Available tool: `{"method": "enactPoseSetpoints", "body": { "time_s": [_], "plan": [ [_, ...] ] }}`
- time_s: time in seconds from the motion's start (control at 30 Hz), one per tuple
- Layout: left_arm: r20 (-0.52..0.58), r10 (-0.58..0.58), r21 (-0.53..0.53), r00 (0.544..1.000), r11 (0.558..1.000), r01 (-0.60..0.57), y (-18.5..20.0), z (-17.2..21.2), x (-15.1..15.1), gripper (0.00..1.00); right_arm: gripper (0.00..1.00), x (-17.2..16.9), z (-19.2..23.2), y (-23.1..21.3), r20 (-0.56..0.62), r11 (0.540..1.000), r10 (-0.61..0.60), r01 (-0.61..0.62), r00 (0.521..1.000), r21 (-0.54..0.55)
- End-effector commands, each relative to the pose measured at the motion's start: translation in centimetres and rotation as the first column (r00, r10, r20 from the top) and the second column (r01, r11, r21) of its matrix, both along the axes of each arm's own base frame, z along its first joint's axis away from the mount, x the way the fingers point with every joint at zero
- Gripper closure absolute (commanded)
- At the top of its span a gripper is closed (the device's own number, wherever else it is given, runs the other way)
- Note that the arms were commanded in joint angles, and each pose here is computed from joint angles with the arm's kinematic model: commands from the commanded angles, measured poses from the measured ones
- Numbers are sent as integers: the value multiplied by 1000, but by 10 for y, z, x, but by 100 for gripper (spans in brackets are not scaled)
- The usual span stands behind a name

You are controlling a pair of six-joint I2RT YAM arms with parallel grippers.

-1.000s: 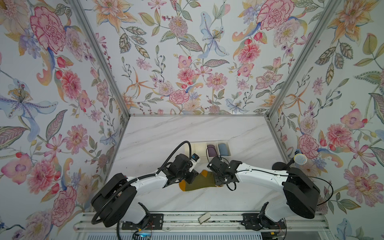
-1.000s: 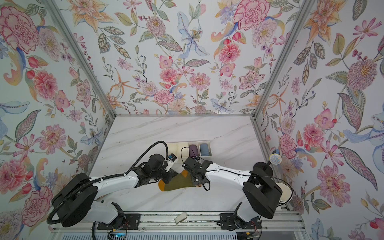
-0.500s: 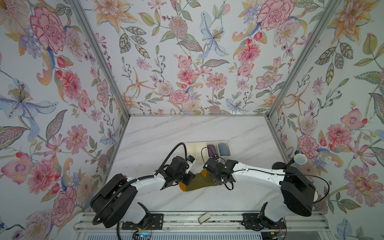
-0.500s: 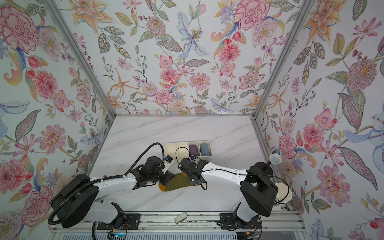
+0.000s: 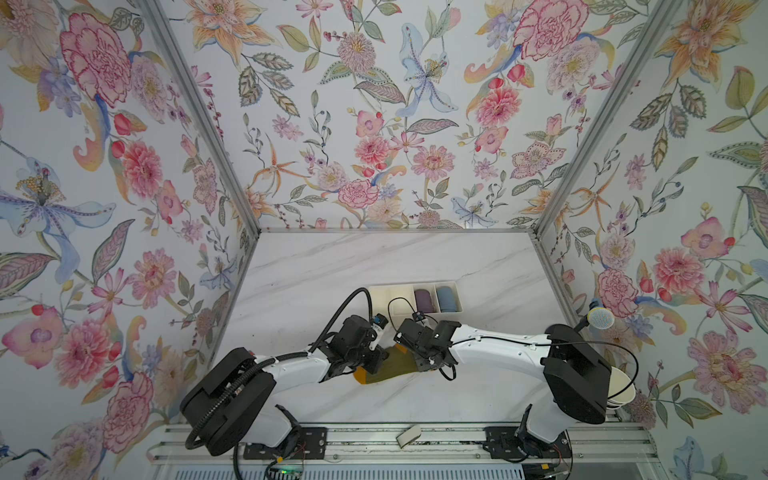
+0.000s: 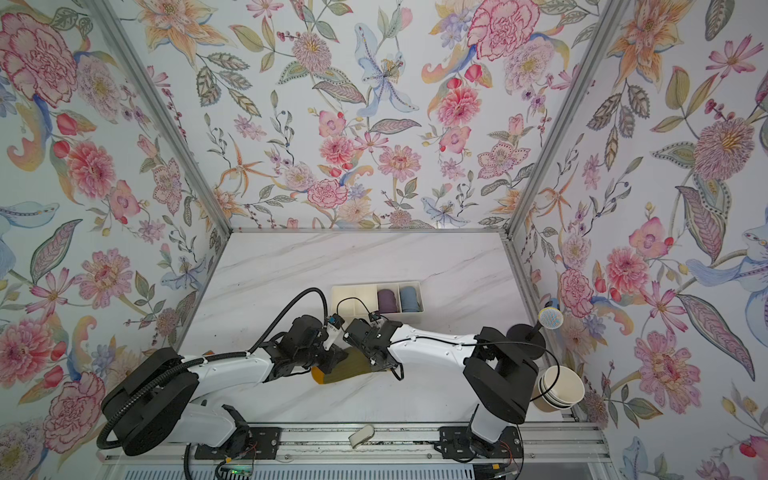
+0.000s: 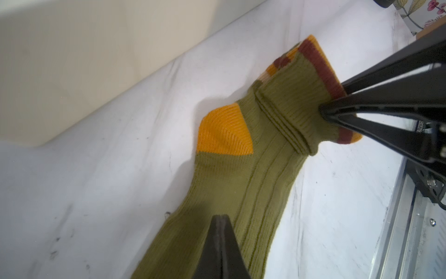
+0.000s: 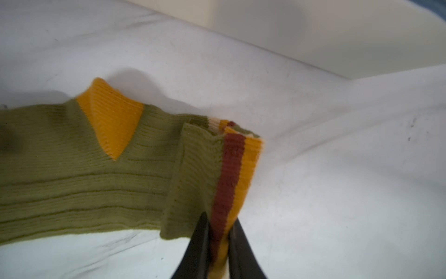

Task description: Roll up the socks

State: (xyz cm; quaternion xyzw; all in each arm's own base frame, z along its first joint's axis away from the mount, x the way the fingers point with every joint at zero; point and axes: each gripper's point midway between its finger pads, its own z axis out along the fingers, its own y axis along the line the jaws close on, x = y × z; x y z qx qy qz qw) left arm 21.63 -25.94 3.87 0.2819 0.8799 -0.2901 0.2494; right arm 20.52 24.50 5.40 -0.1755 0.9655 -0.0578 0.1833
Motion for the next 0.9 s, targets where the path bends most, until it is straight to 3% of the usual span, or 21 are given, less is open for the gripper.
{"method": "enactPoseSetpoints", "body": {
  "time_s": [0.0, 0.53, 0.87],
  "plan": [
    [-13, 6, -9, 1000, 1000, -6, 2, -5, -1, 100, 82, 0, 2, 3, 10, 1000, 12, -11, 1000, -29],
    [-22, 3, -1, 1000, 1000, -3, 3, -12, -2, 100, 82, -3, 0, 24, 12, 997, 65, -64, 998, -35],
    [-22, 2, 3, 1000, 1000, -2, 3, -14, -1, 100, 76, -5, 6, 38, 35, 994, 105, -104, 994, -30]
  ]
}}
